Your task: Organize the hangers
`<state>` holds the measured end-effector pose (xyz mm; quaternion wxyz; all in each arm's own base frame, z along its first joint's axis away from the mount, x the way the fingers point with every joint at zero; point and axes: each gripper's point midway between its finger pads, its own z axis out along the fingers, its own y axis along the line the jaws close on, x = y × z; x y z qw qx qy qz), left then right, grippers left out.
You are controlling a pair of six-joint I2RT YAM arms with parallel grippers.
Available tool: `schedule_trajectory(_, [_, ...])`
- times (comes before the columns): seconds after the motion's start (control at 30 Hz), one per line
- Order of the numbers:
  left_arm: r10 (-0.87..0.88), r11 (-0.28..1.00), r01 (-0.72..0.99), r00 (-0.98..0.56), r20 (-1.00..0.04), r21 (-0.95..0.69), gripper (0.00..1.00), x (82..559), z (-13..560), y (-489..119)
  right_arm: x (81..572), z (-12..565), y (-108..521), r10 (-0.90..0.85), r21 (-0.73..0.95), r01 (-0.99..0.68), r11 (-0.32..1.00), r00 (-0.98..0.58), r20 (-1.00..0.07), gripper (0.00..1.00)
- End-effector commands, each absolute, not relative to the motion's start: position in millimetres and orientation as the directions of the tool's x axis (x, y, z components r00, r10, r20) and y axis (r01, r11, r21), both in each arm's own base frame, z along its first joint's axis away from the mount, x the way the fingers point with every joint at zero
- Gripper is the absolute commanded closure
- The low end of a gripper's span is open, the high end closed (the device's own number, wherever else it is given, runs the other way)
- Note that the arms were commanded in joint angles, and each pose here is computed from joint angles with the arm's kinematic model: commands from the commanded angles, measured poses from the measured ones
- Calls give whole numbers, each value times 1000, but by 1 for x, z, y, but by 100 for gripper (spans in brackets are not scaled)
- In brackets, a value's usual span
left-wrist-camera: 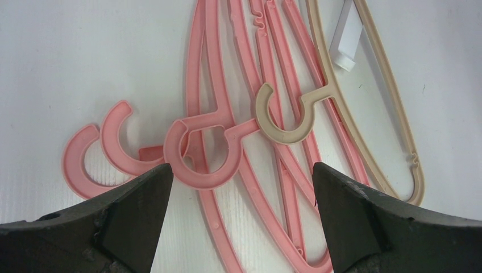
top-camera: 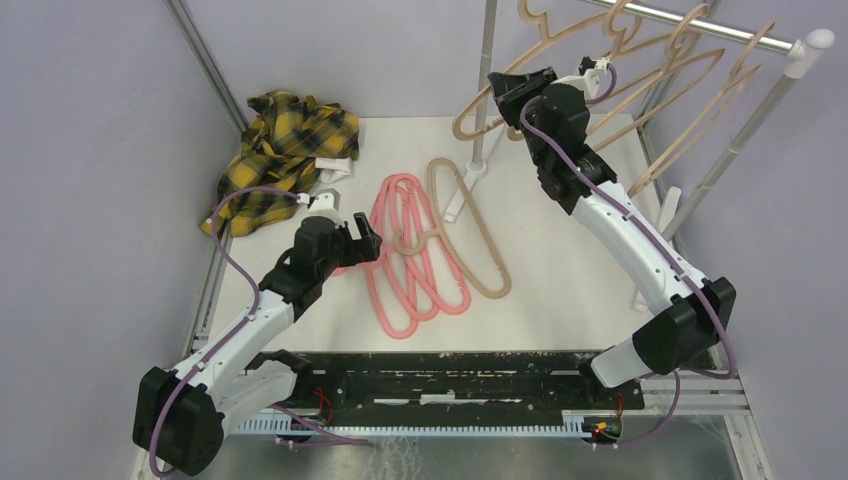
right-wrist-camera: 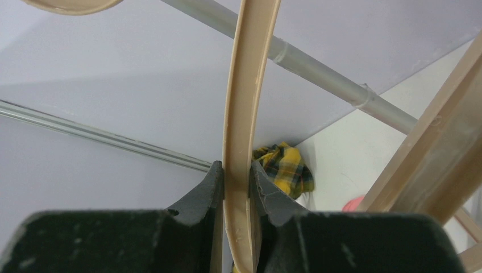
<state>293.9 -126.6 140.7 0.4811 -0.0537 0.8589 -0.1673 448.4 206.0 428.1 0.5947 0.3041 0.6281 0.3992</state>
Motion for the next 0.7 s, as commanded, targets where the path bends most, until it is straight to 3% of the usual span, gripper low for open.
schedule_trajectory(0.0, [-296,924,63,-509,-808,-377,1,298,148,-130,450,493,203,912,895,-222,387,-51,-407,94])
schedule_trajectory(0.3, [-296,924,62,-510,-808,-378,1,297,146,-130,459,496,182,937,920,-188,345,7,-350,93])
schedule_trajectory(0.67, [-296,924,58,-519,-802,-378,1,296,141,-130,433,489,135,939,933,-130,336,126,-321,92])
